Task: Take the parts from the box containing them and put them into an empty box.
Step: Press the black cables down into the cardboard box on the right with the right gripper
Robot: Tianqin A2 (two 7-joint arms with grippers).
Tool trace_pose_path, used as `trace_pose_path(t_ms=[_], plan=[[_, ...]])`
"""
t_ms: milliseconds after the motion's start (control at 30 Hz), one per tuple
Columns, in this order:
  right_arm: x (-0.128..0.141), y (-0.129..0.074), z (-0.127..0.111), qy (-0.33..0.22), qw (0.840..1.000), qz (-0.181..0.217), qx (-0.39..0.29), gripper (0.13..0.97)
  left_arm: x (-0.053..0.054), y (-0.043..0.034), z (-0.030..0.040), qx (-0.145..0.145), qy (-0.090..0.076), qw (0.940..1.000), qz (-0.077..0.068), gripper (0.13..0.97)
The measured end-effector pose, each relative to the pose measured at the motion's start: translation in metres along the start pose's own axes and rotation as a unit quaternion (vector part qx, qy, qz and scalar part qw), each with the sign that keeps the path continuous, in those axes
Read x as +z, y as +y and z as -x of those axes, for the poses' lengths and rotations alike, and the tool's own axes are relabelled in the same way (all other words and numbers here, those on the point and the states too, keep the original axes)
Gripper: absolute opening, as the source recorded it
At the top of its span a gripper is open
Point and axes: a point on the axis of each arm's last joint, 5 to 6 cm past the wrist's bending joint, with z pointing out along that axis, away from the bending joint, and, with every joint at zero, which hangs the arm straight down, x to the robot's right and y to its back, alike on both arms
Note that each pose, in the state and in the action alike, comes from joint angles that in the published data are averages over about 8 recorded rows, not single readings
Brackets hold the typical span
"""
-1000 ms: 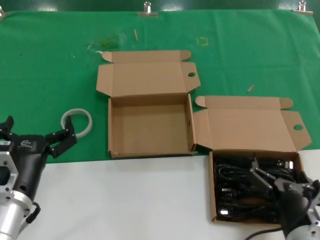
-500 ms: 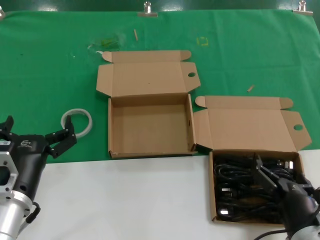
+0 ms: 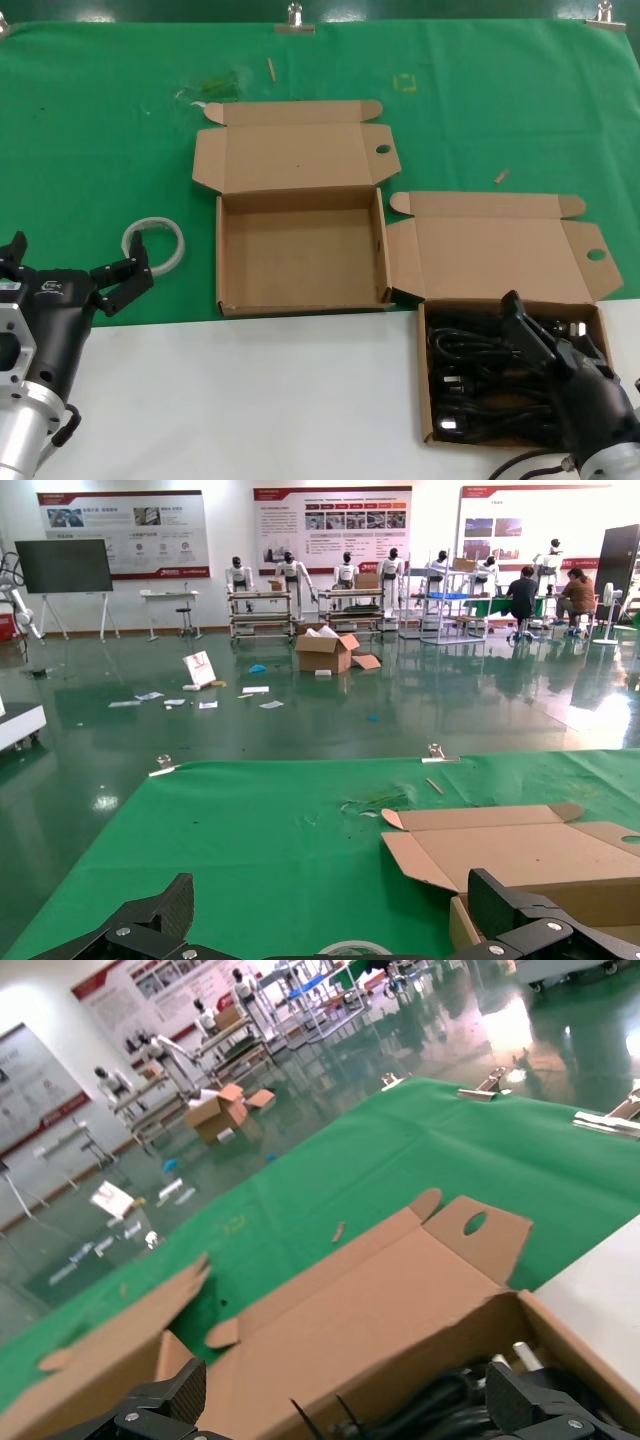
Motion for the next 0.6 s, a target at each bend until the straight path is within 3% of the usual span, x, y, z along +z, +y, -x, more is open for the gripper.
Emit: trace_pose_path(t_ms=[300, 600], plan=[[-0.001, 0.006, 0.015, 0.006, 1.0, 0.012, -0.028, 0.966, 0.0, 0.0, 0.0, 0.0, 0.0, 1.0, 0.0, 0.965], [-0.008, 0.03, 0.061, 0.049, 0.991, 0.064, -0.103, 0.966, 0.0, 0.0, 0.0, 0.0, 0.0, 1.0, 0.0, 0.965]])
